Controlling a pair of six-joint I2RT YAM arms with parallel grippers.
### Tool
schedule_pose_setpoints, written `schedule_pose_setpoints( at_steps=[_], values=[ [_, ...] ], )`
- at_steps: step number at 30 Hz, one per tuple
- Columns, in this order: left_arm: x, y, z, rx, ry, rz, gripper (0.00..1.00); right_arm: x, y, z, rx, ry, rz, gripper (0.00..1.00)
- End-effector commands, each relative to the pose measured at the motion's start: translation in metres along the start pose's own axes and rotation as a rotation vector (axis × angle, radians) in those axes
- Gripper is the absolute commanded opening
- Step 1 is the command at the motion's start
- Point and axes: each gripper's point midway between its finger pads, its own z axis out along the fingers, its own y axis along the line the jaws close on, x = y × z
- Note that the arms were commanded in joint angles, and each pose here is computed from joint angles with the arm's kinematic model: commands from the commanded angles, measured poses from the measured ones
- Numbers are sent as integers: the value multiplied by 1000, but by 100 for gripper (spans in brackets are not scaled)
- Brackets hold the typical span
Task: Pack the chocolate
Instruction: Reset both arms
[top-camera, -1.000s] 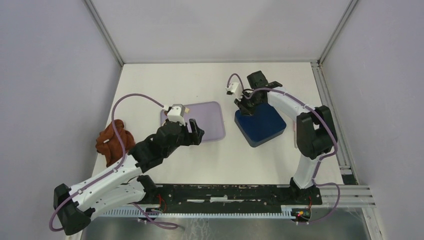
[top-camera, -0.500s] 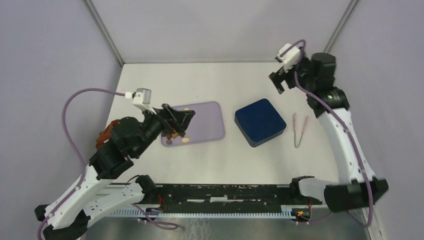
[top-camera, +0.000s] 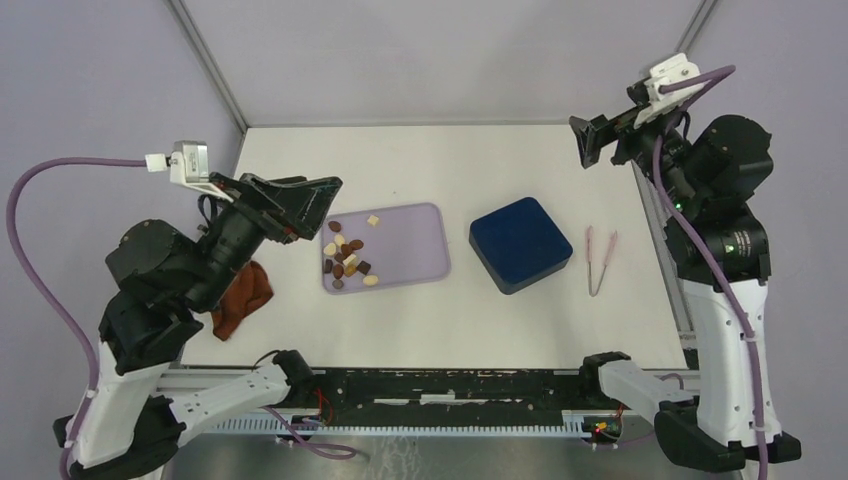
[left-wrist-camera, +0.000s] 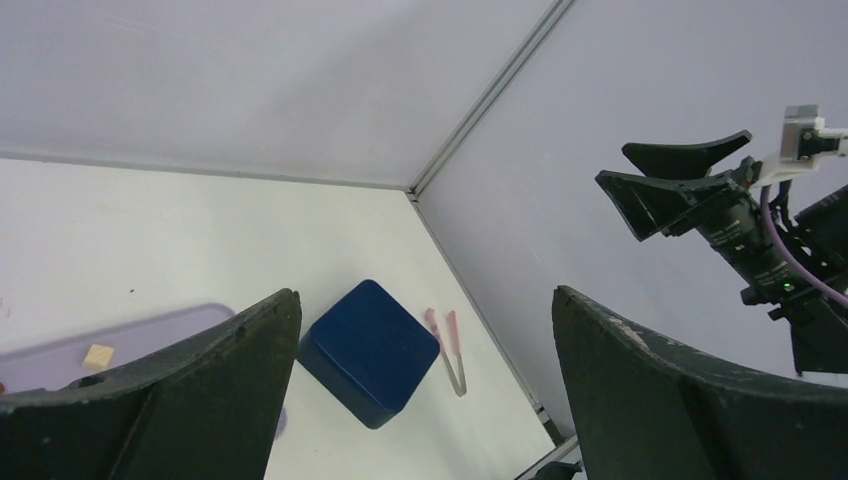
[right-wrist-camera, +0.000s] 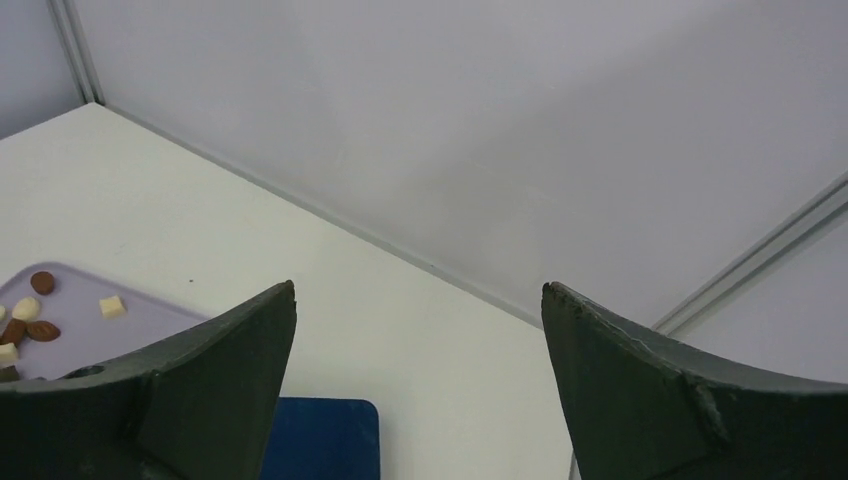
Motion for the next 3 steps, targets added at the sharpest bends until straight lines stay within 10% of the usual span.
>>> schedule_pose_setpoints(
  at_steps=[1,3],
  values=[
    [-3,8,-2,-39,5,57,100,-26,0,-22,6,-37,34,98],
    [-1,8,-3,-38,12,59,100,-23,4,-23,-7,-32,41,98]
  ],
)
